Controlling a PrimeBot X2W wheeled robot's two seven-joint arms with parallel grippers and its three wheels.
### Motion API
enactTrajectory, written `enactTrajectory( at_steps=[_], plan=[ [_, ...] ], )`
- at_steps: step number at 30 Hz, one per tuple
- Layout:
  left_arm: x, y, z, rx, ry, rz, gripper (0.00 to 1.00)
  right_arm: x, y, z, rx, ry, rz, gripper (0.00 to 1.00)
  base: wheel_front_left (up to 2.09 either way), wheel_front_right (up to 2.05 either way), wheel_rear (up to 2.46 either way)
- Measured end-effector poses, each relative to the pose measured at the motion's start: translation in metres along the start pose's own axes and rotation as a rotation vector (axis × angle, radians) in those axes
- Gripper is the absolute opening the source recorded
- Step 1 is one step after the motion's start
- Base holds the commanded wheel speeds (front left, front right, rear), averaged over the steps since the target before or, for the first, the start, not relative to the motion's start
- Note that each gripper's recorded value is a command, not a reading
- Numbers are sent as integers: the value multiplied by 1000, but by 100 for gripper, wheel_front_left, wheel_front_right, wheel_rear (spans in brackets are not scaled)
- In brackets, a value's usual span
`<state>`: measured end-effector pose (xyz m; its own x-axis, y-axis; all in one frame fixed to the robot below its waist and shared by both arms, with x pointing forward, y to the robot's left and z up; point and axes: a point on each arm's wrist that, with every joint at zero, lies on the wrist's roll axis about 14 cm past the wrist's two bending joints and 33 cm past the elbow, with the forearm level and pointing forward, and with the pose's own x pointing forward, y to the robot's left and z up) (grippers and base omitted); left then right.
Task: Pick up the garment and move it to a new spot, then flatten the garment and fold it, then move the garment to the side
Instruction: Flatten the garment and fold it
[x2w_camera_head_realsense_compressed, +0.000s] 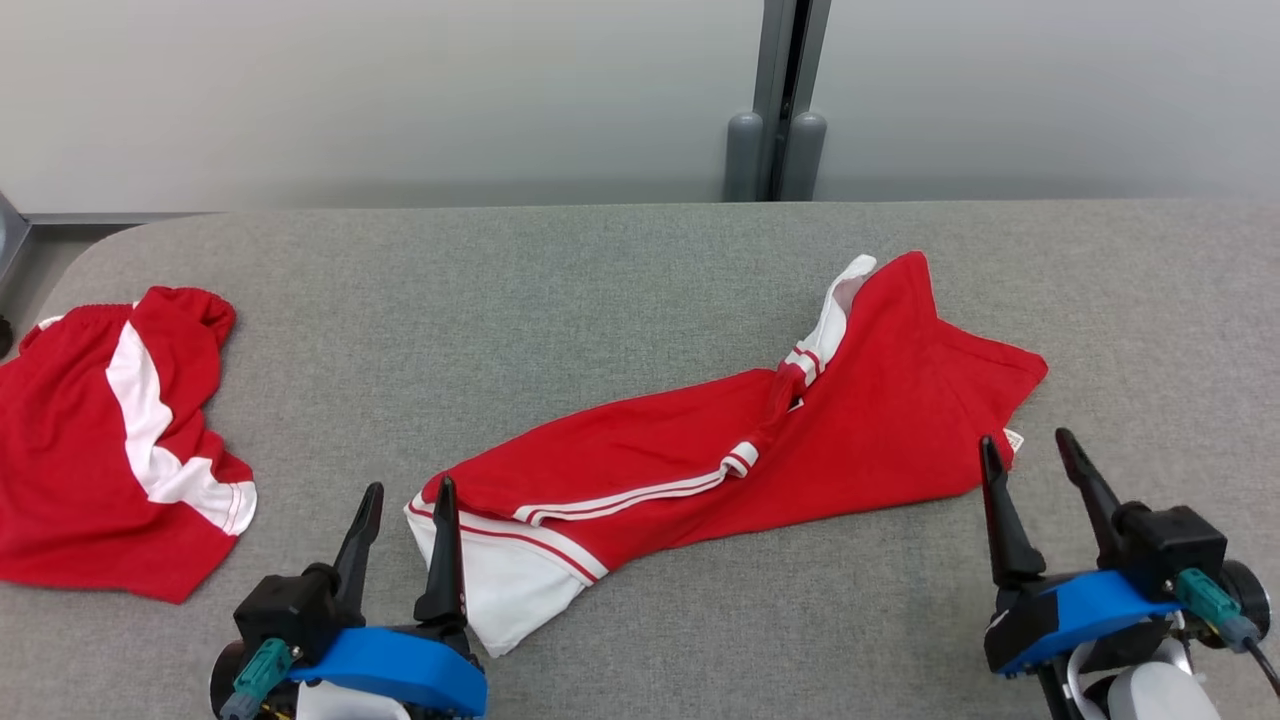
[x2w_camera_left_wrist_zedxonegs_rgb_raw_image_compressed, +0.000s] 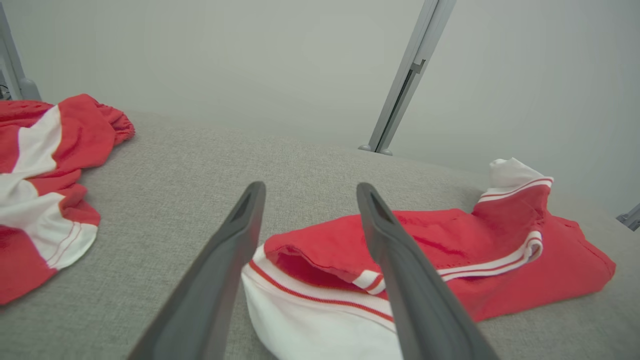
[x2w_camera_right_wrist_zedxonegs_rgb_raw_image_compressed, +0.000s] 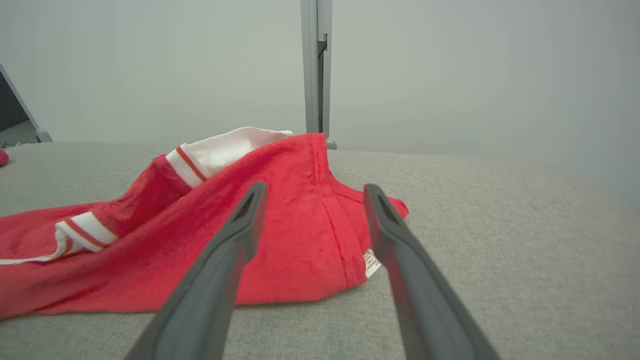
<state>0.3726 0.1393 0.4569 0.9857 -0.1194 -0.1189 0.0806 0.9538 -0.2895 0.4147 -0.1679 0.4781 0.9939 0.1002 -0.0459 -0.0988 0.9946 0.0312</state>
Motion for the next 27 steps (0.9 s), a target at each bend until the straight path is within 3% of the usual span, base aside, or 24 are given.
enactTrajectory(
  at_steps=[9, 27],
  plan=[
    [-12, 8, -6, -13, 2, 32, 100, -16, 16, 4, 55, -27, 40, 100, 0, 0, 0],
    [-19, 13, -6, -17, -6, 50, 100, -17, 17, 4, 55, -26, 42, 100, 0, 0, 0]
  ],
)
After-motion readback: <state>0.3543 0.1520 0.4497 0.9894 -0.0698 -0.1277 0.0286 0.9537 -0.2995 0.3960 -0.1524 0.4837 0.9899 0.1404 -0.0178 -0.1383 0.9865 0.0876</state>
